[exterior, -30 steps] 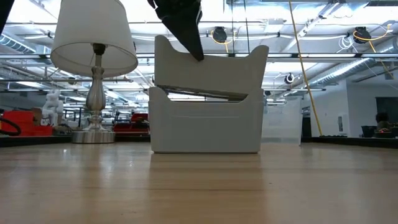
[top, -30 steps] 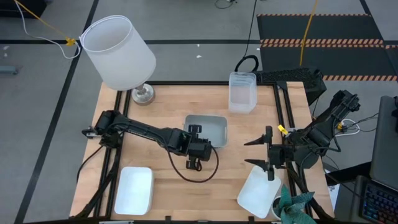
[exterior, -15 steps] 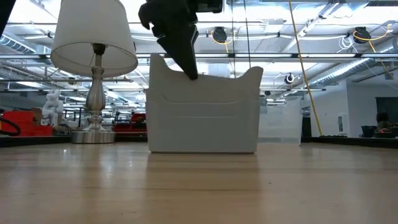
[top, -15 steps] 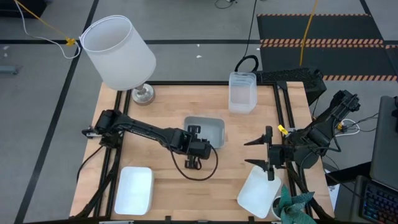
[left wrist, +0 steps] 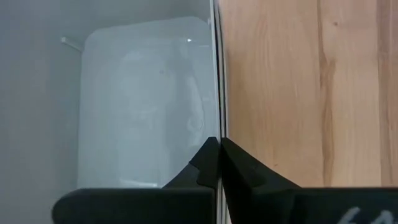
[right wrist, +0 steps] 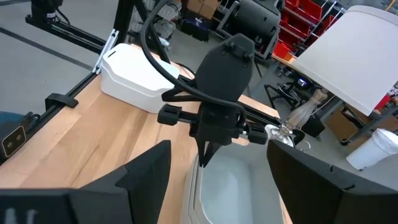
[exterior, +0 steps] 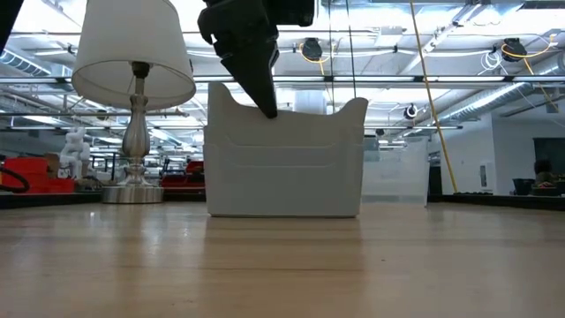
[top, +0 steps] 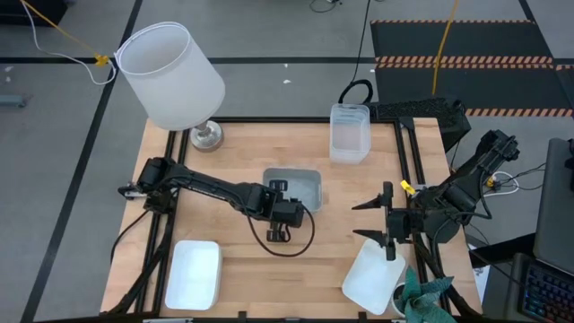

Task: Stack baskets by color
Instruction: Stack the gray bin on the stacked gray bins, then stack the white bin on the stacked white bins

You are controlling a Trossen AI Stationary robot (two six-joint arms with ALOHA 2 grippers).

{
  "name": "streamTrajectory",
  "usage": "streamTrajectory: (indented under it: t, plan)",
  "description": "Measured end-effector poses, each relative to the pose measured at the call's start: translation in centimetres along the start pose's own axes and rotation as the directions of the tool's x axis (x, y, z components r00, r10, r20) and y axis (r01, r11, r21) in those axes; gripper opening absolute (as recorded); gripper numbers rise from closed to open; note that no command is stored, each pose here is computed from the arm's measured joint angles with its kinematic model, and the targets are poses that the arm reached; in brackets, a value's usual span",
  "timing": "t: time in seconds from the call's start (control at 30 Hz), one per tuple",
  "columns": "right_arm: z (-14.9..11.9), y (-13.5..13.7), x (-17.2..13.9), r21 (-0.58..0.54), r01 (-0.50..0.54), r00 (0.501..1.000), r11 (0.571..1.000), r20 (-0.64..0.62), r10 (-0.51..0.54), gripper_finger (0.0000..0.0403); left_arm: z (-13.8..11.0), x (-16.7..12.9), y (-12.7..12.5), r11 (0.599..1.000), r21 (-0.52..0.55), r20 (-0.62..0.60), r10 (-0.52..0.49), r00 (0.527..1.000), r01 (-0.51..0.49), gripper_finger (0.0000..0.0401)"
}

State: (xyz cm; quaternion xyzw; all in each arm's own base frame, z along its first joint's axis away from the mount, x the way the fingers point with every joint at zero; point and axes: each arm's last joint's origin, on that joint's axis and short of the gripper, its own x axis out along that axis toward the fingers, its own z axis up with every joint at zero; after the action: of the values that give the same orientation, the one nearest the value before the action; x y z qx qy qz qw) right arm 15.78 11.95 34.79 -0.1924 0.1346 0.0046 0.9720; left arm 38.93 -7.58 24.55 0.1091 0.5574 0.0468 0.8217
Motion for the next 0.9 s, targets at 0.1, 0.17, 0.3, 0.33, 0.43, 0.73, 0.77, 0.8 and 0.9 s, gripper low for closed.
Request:
streamTrajectory:
  t: [0.1,0.17,0.3,0.33,0.43,0.73,0.77,0.8,0.9]
  plan:
    - [0.0,0.0,0.0,0.0,0.0,1.0,1.0,0.0,0.0,0.0258,-0.2,0.0,0.0,1.0,-0.029,-0.018,-0.003,1.0,0.002,0.0024]
    - [0.0,0.0,0.0,0.002,0.0,1.0,1.0,0.0,0.0,0.0258,-0.2,0.0,0.0,0.999,-0.041,-0.021,-0.003,1.0,0.002,0.0048]
    - [-0.1,0.3,0.3,0.038,-0.003,1.0,0.999,-0.01,0.003,0.0258,-0.2,-0.2,-0.5,0.999,-0.046,-0.017,-0.002,1.0,0.001,0.0107]
    - [-0.1,0.6,0.6,0.03,-0.004,1.0,1.0,-0.019,0.005,0.0258,-0.2,-0.2,-0.6,0.999,-0.045,-0.015,0.003,1.0,-0.003,0.0122]
    - [-0.3,1.5,1.5,0.01,-0.012,0.998,1.0,-0.057,0.013,0.0258,-0.3,-0.3,-0.9,0.999,-0.038,-0.015,0.002,1.0,-0.003,0.016]
    - [0.3,5.1,4.5,0.255,-0.132,0.96,0.958,-0.207,0.187,0.0258,-1.1,-7.2,-2.0,0.994,-0.105,0.158,0.012,0.987,0.005,0.0189]
    - [0.2,5.6,4.8,0.295,-0.137,0.951,0.946,-0.227,0.208,0.0258,-1.2,-8.2,-2.2,0.994,-0.109,0.195,0.027,0.98,-0.006,0.0186]
    - [0.1,6.2,5.1,0.331,-0.148,0.94,0.932,-0.247,0.237,0.0258,-1.4,-9.0,-2.6,0.994,-0.104,0.225,0.039,0.974,-0.016,0.0183]
    - [-0.4,8.2,5.8,0.425,-0.171,0.895,0.889,-0.31,0.32,0.0258,-1.7,-10.7,-4.0,0.997,-0.072,0.295,0.06,0.953,-0.041,0.0176]
